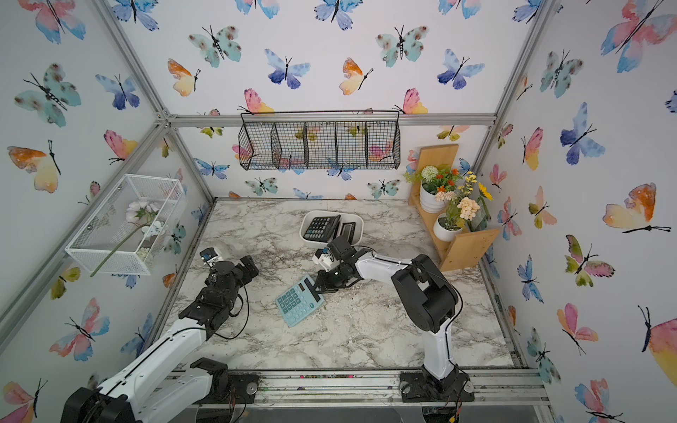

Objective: Put the calculator in the storage box
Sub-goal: Pick up the calculator at the center of the board.

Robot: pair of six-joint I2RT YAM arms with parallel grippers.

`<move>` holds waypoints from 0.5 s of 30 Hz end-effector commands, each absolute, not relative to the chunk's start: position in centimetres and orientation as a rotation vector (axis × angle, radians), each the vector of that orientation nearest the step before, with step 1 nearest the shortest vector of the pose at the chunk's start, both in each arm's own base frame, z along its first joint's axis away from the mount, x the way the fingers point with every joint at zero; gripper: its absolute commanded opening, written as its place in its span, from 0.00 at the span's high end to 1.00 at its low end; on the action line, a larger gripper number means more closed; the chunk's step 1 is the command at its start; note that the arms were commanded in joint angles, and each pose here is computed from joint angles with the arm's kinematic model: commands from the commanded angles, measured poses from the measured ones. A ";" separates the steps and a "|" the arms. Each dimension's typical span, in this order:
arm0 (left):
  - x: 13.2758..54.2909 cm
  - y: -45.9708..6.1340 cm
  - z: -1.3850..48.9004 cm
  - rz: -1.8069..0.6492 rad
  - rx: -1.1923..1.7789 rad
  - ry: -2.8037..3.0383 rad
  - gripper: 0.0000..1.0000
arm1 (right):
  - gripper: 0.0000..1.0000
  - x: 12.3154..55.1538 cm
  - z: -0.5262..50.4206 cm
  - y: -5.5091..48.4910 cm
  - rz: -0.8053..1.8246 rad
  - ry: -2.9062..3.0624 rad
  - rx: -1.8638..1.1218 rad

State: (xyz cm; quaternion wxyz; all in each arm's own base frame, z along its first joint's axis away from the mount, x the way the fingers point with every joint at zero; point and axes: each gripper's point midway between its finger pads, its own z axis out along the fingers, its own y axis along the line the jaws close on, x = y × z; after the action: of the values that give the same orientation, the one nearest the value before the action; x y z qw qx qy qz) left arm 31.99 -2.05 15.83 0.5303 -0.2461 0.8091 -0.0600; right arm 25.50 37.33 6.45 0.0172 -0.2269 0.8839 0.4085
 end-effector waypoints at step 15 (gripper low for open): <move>31.9 -1.8 15.6 -0.119 -0.591 1.931 0.01 | 0.91 34.6 20.7 32.4 1.173 2.354 -0.320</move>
State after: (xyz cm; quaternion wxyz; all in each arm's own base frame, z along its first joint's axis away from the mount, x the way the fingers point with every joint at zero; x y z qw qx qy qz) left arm 31.99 -2.05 15.83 0.5303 -0.2461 0.8091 -0.0600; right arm 31.00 34.22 17.01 0.1516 -0.1534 0.8599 0.4628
